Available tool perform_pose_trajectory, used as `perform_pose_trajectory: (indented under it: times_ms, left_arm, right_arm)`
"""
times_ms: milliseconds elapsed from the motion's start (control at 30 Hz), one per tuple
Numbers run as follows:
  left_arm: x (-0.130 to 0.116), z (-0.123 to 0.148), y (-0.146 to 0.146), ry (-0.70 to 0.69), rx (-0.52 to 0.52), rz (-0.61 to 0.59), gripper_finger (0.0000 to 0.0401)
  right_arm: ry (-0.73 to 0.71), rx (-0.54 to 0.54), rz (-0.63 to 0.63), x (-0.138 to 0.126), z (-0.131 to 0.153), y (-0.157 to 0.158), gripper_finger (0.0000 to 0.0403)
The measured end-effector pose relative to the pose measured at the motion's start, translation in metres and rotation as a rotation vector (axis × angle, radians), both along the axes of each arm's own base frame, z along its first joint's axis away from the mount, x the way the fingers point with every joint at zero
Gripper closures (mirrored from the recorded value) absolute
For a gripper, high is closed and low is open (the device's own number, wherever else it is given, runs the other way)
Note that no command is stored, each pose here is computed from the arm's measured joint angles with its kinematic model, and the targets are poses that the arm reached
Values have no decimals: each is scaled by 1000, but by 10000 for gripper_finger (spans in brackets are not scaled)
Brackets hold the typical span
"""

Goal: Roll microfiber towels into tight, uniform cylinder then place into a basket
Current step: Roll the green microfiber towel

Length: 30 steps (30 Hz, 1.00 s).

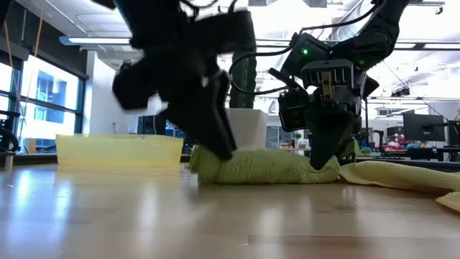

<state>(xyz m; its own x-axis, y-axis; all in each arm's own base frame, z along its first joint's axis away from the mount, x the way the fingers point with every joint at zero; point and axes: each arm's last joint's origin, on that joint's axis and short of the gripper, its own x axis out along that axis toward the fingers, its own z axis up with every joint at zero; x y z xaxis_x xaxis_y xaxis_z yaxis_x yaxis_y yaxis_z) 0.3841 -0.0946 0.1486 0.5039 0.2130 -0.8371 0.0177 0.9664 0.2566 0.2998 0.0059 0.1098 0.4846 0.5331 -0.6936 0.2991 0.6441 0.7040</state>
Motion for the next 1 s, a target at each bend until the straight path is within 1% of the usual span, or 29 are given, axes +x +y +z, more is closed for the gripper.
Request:
perform_pose_trajectory:
  times_ms: [133, 267, 467, 567, 667, 733, 833, 900, 1000]
  left_arm:
    - [-3, -9, 9, 75, 14, 50, 251]
    - [-6, -11, 18, 110, -4, 102, 251]
    - [-1, -18, 26, 139, -161, 114, 252]
    - [1, -20, 26, 141, -208, 116, 252]
    - [1, -21, 25, 145, -233, 114, 252]
    - [1, -21, 25, 142, -245, 125, 252]
    - [1, -21, 24, 143, -273, 144, 252]
    - [1, -21, 25, 143, -280, 158, 252]
    - [1, -21, 27, 141, -299, 178, 252]
  right_arm:
    - [-5, -7, 0, 0, 0, 0, 387]
    - [-26, -27, 28, 0, 0, 0, 373]
    - [-85, -78, 100, 1, 0, 0, 347]
    - [-132, -113, 154, 0, 3, -1, 331]
    - [-216, -164, 233, -2, 12, -4, 313]
    - [-293, -211, 289, -4, 22, -6, 304]
    - [-442, -314, 403, -8, 41, -5, 296]
    - [-536, -388, 483, -11, 54, 1, 295]
    - [-638, -534, 605, -15, 65, 20, 295]
